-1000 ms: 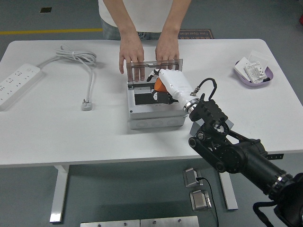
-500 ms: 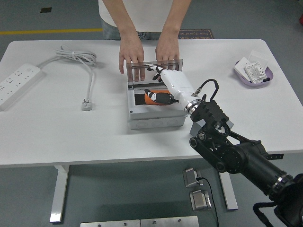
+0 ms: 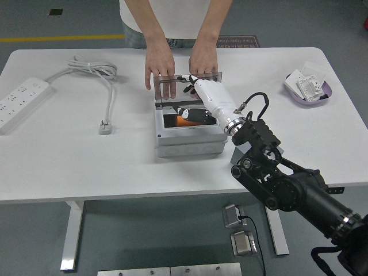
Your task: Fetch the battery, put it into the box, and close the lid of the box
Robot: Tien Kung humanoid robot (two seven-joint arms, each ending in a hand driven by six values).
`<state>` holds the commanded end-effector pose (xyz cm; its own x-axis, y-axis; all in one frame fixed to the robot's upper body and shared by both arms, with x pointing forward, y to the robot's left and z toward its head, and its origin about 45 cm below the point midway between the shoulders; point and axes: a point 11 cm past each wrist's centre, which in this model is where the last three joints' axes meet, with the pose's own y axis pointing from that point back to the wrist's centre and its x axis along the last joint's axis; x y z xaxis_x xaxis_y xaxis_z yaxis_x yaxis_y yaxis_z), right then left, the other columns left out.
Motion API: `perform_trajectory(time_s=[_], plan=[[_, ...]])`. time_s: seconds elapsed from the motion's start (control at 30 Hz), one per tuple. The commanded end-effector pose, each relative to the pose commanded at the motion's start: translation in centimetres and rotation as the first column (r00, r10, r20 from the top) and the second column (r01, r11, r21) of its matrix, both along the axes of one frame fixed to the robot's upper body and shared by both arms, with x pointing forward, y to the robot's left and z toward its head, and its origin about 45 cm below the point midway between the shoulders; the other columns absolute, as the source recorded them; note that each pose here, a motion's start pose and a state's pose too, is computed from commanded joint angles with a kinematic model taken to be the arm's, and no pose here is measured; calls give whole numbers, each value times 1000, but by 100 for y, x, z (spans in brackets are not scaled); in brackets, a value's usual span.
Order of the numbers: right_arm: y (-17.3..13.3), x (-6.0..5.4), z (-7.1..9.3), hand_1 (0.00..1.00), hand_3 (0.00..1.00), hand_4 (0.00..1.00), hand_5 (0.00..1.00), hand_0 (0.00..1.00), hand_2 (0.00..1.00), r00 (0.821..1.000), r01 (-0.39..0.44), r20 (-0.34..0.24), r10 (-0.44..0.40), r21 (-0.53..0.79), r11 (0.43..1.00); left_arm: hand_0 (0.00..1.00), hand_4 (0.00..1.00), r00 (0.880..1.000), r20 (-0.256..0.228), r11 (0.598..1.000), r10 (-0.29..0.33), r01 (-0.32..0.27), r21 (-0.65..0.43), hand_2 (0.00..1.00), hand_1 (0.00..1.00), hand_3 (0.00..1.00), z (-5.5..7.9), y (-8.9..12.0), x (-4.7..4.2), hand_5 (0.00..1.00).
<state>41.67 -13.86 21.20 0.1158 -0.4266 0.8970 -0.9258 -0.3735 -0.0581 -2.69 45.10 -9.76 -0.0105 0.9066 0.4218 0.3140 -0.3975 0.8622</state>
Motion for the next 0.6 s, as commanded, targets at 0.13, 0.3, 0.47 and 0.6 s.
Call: perform_trajectory(time_s=[0.13,0.3,0.47,0.6], plan=[[33,-11,150,596,843,766,391,675,640,1000,-19,24,19,18,1000,644,739,1000,1,1000,2,-2,0,532,634,630,-1,-3,1,110],[33,69,305,596,843,766,391,675,640,999,-26,47,25,11,1000,644,739,1000,9,1000,-3,3,4,532,634,630,7,20,41,110],[-41,236,443,545,803,772,402,625,609,998,-13,60,15,-32,999,644,740,1000,12,1000,-10,10,9,532,634,630,20,53,70,108],[-136,408,509,544,790,773,401,627,607,999,6,47,-2,-71,997,644,742,1000,11,1000,-13,13,16,532,633,630,40,98,86,104]])
